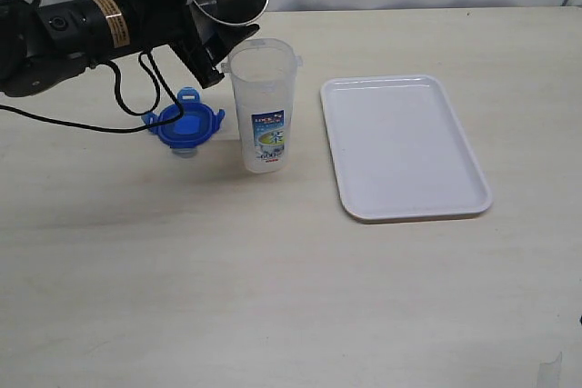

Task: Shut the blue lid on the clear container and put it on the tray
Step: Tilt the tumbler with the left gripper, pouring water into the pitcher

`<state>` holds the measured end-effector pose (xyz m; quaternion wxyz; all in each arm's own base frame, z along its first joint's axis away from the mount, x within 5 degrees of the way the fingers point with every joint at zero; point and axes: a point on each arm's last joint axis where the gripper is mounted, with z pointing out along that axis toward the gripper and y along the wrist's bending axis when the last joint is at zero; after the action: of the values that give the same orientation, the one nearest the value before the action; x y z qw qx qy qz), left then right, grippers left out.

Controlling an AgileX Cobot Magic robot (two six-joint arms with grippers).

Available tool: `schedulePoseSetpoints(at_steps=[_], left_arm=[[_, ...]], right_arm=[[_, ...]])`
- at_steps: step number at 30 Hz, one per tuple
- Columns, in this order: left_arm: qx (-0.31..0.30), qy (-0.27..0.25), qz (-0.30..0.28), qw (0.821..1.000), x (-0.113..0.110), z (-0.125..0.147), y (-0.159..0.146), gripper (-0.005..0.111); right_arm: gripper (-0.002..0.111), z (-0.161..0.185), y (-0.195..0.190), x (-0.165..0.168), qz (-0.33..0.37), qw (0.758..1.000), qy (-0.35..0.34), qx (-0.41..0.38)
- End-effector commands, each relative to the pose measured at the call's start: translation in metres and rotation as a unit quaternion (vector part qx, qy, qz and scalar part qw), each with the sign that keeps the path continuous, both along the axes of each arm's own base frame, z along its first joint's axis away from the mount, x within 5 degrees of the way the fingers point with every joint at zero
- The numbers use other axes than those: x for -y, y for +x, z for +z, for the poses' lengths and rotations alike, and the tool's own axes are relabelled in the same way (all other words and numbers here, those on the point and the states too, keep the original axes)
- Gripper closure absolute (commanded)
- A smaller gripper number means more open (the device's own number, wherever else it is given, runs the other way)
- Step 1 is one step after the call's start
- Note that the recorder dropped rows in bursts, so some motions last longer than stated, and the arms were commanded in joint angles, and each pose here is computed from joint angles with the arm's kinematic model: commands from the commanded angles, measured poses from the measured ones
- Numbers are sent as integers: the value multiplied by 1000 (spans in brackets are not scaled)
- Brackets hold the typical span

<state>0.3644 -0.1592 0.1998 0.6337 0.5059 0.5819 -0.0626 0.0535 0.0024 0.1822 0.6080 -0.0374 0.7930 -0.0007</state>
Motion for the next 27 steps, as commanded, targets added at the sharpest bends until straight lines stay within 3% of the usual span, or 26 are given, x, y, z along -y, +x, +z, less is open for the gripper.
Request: schedulePoseSetpoints(at_steps=[1, 27], left_arm=[[48, -17, -13, 999, 3, 16, 1, 107], [124, 24, -33, 992, 5, 20, 0, 107]], right_arm=[[104, 0, 0, 0, -2, 1000, -1, 3], [104, 0, 0, 0, -2, 1000, -1, 3]])
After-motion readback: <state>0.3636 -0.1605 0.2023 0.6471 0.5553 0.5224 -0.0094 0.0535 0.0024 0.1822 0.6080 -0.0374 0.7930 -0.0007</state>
